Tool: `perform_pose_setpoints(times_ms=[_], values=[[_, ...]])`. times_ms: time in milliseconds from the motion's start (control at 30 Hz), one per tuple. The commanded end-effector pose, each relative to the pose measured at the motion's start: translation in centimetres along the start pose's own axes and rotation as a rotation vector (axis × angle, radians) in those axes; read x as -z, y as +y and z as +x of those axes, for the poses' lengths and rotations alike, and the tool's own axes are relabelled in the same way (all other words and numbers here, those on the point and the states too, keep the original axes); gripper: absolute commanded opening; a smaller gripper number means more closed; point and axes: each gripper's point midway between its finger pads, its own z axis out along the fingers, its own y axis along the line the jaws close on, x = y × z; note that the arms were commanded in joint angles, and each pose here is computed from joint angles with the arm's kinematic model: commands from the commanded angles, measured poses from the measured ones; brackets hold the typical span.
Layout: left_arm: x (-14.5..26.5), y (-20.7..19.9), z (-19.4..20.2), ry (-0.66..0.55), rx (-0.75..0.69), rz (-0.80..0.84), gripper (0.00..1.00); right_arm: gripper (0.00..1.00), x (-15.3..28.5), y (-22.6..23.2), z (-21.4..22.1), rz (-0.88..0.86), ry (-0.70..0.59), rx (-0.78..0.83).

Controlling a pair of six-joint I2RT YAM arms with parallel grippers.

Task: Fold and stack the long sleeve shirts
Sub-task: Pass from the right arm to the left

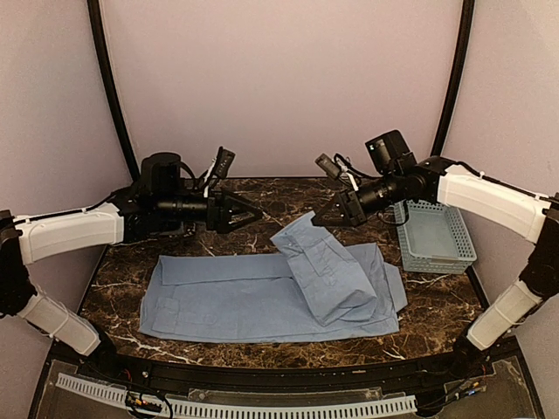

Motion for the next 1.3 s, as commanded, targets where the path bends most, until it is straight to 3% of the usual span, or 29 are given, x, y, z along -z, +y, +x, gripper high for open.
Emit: perform_pose_setpoints(times_ms=[0,267,500,533,667,700,733,833,900,1067,1267], values=[[-2.2,-2.5,-0.5,0.052,-0.160,0.089,0.89,0.00,-0.8,2.1,-1.7,-0.119,0.010,0.099],[-6.3,-2.3,0.9,0.163,-0.178,0.104,0.90,0.00,-1.7,2.6,-3.0,-0.196,0.011,0.123],[-7.3,-2.6,1.6,0.182,-0.153,0.164,0.47,0.00,-1.9,2.2,-3.4,-0.186,0.007,0.112],[-7.3,-2.7,1.8,0.188,-0.146,0.179,0.35,0.00,-2.0,2.0,-3.4,-0.179,0.005,0.104],[-7.4,-3.1,1.2,0.180,-0.132,0.199,0.03,0.00,-1.9,0.3,-3.7,-0.111,-0.006,0.045],[-7.3,-3.4,0.7,0.170,-0.135,0.201,0.01,0.03,-1.6,-0.5,-3.6,-0.081,-0.009,0.012],[-7.3,-3.4,0.3,0.161,-0.124,0.194,0.00,0.13,-1.2,-1.3,-3.4,-0.051,-0.016,-0.016],[-6.9,-3.4,-1.8,0.119,-0.112,0.141,0.00,0.50,0.6,-3.8,-2.9,0.069,-0.063,-0.122],[-6.6,-3.3,-3.4,0.089,-0.094,0.095,0.00,0.61,2.0,-5.3,-2.3,0.174,-0.095,-0.156],[-5.5,-3.0,-7.2,0.029,-0.026,0.001,0.00,0.76,4.4,-6.2,-0.9,0.303,-0.139,-0.192],[-4.3,-2.3,-9.8,0.004,-0.056,-0.104,0.00,0.81,6.2,-6.7,0.4,0.404,-0.167,-0.206]])
